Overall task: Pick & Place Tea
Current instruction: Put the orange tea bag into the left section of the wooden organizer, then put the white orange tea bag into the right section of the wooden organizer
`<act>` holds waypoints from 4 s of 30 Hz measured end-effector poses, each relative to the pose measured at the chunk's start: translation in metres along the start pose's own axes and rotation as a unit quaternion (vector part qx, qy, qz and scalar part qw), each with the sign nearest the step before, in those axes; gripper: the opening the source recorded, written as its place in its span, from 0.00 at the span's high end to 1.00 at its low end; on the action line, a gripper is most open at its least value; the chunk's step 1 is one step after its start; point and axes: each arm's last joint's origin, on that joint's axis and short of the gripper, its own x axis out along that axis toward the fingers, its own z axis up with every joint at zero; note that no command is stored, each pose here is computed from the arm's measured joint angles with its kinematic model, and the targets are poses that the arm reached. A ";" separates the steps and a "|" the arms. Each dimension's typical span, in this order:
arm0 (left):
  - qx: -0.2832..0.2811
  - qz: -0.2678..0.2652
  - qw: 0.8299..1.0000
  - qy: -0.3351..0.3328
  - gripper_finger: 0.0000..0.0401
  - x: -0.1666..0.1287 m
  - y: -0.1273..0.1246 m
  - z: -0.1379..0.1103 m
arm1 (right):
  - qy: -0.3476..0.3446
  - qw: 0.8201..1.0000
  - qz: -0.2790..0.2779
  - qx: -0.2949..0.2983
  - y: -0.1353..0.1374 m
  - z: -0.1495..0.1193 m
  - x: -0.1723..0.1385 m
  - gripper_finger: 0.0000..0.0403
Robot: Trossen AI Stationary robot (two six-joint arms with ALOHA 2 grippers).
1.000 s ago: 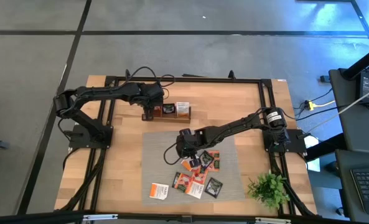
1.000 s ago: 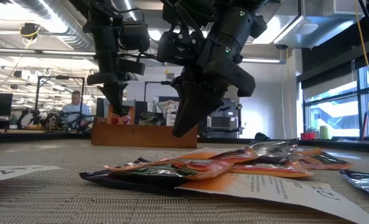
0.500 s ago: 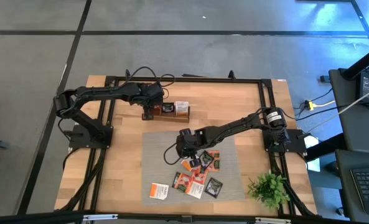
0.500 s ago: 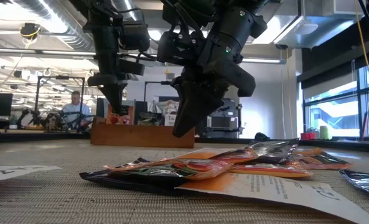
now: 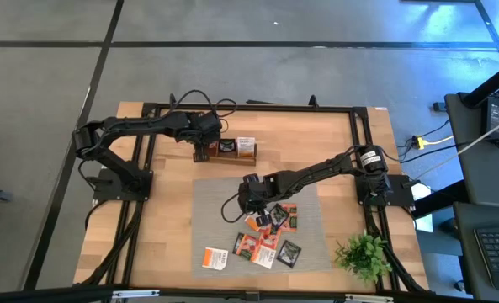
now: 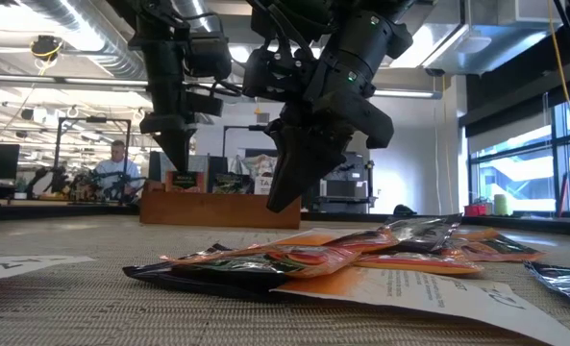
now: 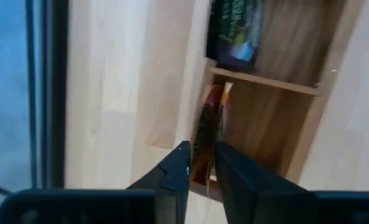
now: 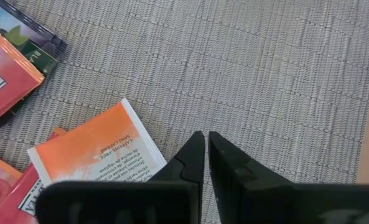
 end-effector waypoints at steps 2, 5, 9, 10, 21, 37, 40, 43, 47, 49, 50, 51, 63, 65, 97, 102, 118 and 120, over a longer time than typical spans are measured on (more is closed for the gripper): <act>0.000 0.015 1.000 0.005 0.79 0.000 0.001 0.000 | 0.000 1.000 0.000 0.000 0.000 0.000 0.000 0.93; 0.000 0.047 0.999 0.016 0.77 0.000 0.003 -0.001 | 0.000 1.000 0.000 0.000 0.000 0.000 0.000 0.93; 0.000 0.085 0.996 0.029 0.77 0.000 0.005 -0.002 | 0.000 1.000 0.000 0.000 0.000 0.000 0.000 0.93; 0.000 0.086 0.996 0.030 0.77 0.000 0.005 -0.002 | 0.000 1.000 0.000 0.000 0.000 0.000 0.000 0.93; -0.048 0.018 0.998 -0.038 0.77 -0.022 0.005 -0.005 | 0.017 0.999 0.003 0.042 0.000 -0.002 -0.013 0.93; 0.035 -0.186 0.930 -0.314 0.77 -0.093 -0.098 0.028 | -0.105 0.975 0.052 0.188 0.021 -0.044 -0.078 0.93; 0.069 -0.212 0.906 -0.359 0.76 -0.091 -0.130 0.032 | -0.147 0.947 0.078 0.273 0.023 -0.056 -0.076 0.93; 0.081 -0.234 0.892 -0.378 0.76 -0.083 -0.156 0.034 | -0.165 0.922 0.100 0.337 0.025 -0.065 -0.069 0.93; 0.081 -0.252 0.888 -0.376 0.77 -0.066 -0.184 0.039 | -0.139 0.912 0.116 0.369 0.029 -0.077 -0.056 0.93; 0.080 -0.259 0.883 -0.384 0.77 -0.056 -0.196 0.046 | -0.132 0.907 0.117 0.383 0.029 -0.080 -0.053 0.93; 0.082 -0.262 0.885 -0.377 0.77 -0.050 -0.202 0.047 | -0.133 0.907 0.117 0.382 0.029 -0.080 -0.052 0.93; 0.082 -0.264 0.886 -0.373 0.77 -0.043 -0.207 0.049 | -0.129 0.909 0.116 0.380 0.030 -0.081 -0.051 0.93; 0.067 -0.270 0.909 -0.310 0.77 0.017 -0.234 0.054 | -0.128 0.895 0.117 0.412 0.027 -0.080 -0.037 0.81; 0.064 -0.273 0.907 -0.314 0.77 0.020 -0.237 0.055 | -0.123 0.888 0.117 0.427 0.026 -0.081 -0.034 0.74; 0.055 -0.286 0.907 -0.304 0.77 0.041 -0.256 0.053 | -0.102 0.861 0.077 0.492 0.024 -0.089 -0.014 0.55; 0.055 -0.285 0.907 -0.304 0.77 0.041 -0.255 0.053 | -0.098 0.860 0.093 0.491 0.024 -0.088 -0.014 0.56; 0.056 -0.283 0.908 -0.303 0.78 0.041 -0.255 0.052 | -0.089 0.842 0.108 0.520 0.025 -0.088 -0.014 0.57; 0.056 -0.283 0.908 -0.303 0.78 0.041 -0.255 0.052 | -0.089 0.842 0.109 0.520 0.025 -0.088 -0.014 0.57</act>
